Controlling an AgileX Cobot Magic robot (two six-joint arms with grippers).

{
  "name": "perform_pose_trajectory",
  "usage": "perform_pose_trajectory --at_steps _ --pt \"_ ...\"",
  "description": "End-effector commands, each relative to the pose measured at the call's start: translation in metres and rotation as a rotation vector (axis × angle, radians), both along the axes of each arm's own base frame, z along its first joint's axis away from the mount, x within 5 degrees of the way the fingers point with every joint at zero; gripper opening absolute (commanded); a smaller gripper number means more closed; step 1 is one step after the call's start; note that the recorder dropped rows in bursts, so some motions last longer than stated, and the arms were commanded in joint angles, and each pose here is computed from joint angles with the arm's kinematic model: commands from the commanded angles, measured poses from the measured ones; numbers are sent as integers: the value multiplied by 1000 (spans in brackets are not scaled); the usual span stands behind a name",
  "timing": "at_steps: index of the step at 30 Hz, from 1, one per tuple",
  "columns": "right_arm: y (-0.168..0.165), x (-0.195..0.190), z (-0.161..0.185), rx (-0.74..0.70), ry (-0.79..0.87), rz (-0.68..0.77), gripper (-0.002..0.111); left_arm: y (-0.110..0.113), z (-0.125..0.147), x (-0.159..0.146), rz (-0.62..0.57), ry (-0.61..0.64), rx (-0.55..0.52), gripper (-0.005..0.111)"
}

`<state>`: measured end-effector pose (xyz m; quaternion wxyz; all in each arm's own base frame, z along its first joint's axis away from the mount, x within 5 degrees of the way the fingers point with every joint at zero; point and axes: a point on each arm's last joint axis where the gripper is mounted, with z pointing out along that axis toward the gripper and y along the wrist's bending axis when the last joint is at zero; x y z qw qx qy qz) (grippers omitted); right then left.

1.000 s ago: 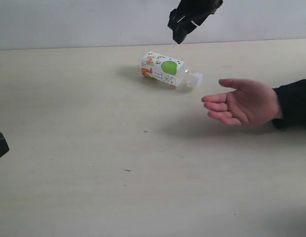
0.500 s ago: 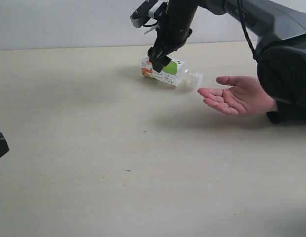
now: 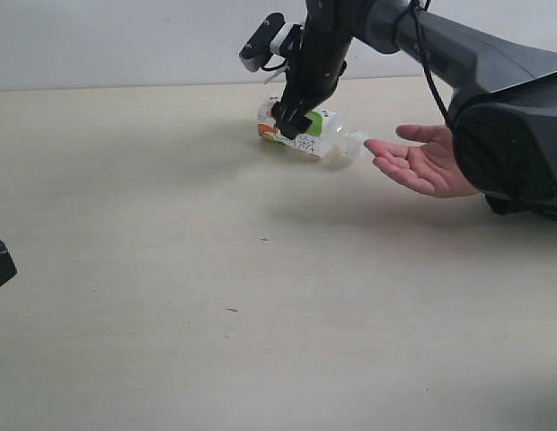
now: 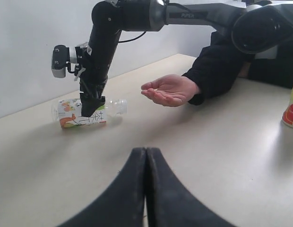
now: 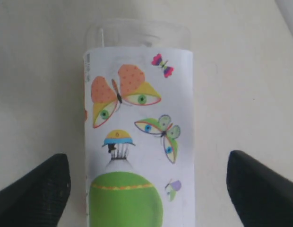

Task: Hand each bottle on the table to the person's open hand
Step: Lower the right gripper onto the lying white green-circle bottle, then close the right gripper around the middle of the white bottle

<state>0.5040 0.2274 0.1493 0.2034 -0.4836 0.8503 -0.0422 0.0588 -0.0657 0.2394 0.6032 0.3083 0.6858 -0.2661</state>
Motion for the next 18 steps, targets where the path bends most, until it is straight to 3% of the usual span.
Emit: perform_pose_trajectory --at_steps 1,18 --pt "-1 6 -2 17 -42 -13 84 1 0 0 5 2 -5 0" --pt "-4 4 -22 -5 32 -20 82 1 0 0 5 2 -5 0"
